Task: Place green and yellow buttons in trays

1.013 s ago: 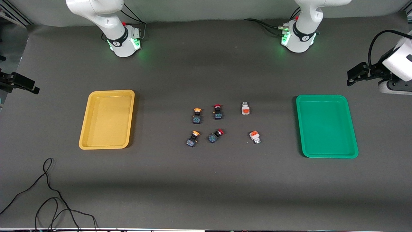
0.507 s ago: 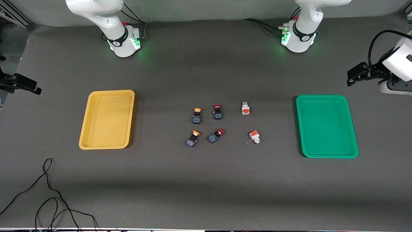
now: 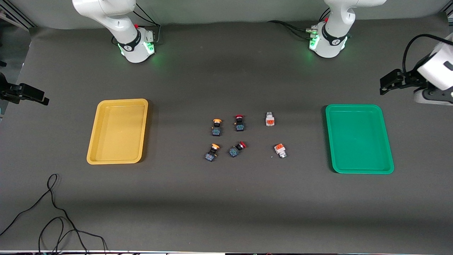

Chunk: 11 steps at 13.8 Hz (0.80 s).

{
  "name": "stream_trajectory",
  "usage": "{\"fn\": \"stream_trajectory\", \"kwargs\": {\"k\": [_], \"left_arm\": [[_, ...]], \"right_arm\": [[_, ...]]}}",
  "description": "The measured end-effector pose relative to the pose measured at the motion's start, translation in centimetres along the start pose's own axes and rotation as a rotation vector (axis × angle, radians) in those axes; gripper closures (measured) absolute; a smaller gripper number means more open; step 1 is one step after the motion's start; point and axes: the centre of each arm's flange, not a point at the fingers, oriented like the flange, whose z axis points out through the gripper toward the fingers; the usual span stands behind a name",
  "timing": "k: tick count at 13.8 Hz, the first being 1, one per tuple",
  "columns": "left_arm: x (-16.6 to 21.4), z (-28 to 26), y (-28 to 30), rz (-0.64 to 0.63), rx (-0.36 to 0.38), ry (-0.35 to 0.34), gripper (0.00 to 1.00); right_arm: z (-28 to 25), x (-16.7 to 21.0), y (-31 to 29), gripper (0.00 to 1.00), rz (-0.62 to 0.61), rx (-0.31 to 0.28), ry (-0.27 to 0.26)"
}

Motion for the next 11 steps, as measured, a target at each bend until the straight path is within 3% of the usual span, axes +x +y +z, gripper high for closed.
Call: {"fn": "stream_trajectory", "kwargs": {"k": [5, 11], "left_arm": [[-0.2, 5.3, 12.5, -0.032, 0.014, 0.010, 0.00], [-5.2, 9.2, 27.5, -0.060, 0.011, 0.038, 0.00]], "right_arm": [[0.3, 0.2, 0.0, 0.00, 0.000, -0.001, -0.006], [0.6, 0.3, -0.1, 0.00, -0.002, -0.002, -0.011]]}}
